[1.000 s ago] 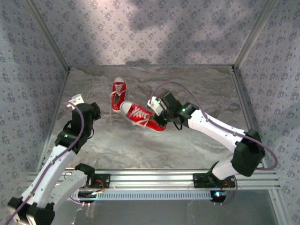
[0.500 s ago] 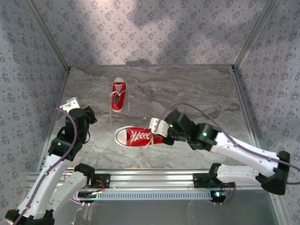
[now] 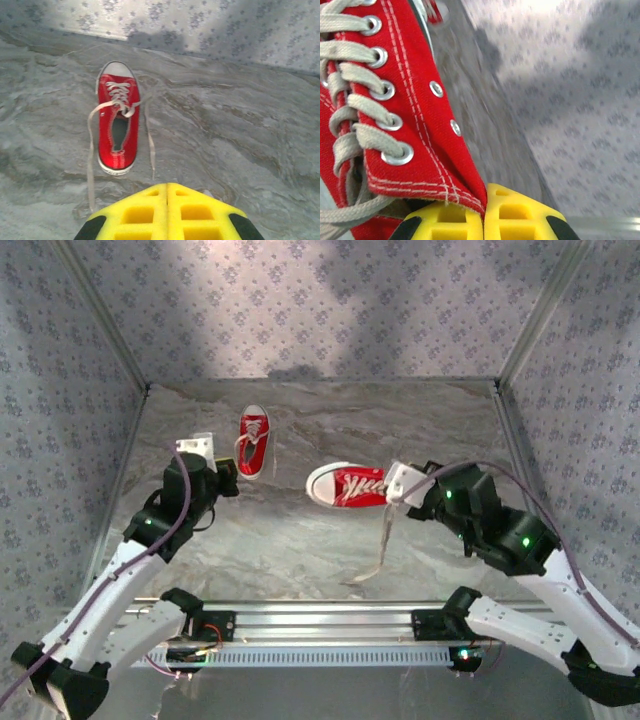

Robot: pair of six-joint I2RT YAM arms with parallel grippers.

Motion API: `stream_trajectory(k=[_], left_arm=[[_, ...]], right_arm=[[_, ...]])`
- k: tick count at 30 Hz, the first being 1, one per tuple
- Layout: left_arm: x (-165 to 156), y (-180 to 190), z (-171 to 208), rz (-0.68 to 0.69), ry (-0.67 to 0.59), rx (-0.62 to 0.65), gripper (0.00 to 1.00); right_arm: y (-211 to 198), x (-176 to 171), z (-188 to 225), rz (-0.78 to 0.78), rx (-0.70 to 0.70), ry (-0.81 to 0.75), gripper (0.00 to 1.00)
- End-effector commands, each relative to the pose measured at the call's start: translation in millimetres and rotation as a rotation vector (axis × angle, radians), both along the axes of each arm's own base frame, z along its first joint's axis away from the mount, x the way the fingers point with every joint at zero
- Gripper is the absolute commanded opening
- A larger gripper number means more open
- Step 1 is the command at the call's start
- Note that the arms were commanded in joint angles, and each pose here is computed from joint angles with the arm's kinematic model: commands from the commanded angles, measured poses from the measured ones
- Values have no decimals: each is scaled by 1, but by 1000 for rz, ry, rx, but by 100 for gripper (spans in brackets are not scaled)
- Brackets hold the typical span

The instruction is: Tie the shoes

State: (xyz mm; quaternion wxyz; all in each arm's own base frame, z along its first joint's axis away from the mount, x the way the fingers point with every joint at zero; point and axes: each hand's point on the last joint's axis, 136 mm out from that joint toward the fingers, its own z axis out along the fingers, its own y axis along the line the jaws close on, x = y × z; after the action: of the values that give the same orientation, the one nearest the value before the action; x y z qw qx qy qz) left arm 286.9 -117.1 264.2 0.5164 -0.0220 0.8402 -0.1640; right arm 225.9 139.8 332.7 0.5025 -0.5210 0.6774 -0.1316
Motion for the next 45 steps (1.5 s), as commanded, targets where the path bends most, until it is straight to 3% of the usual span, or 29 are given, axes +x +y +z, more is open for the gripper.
stream_trajectory(k=[1,3,12,23,28,30,34,39,42,45], left_arm=[[1,-2,26,-13,-80,5,2],[0,8,24,32,-82,20,0],[-15,29,3,115,-13,42,0],[-17,21,-55,146,163,5,0],[-19,16,-88,164,250,-17,0],[-19,13,-105,166,297,-19,0],[-17,7,-135,170,397,4,1],[-17,2,-165,170,506,48,1],[-21,13,-181,230,564,102,1],[-24,26,-193,296,611,139,1]], right_arm=[[-2,13,-18,48,-142,87,0],[20,16,-43,174,-193,136,0],[132,28,-129,710,-181,325,0],[208,55,-207,869,-209,498,0],[228,68,-227,869,-206,540,17],[231,68,-228,866,-181,562,31],[231,76,-207,806,-72,525,49],[206,100,-154,476,238,424,46],[172,98,-161,218,386,437,41],[146,81,-177,13,474,510,29]])
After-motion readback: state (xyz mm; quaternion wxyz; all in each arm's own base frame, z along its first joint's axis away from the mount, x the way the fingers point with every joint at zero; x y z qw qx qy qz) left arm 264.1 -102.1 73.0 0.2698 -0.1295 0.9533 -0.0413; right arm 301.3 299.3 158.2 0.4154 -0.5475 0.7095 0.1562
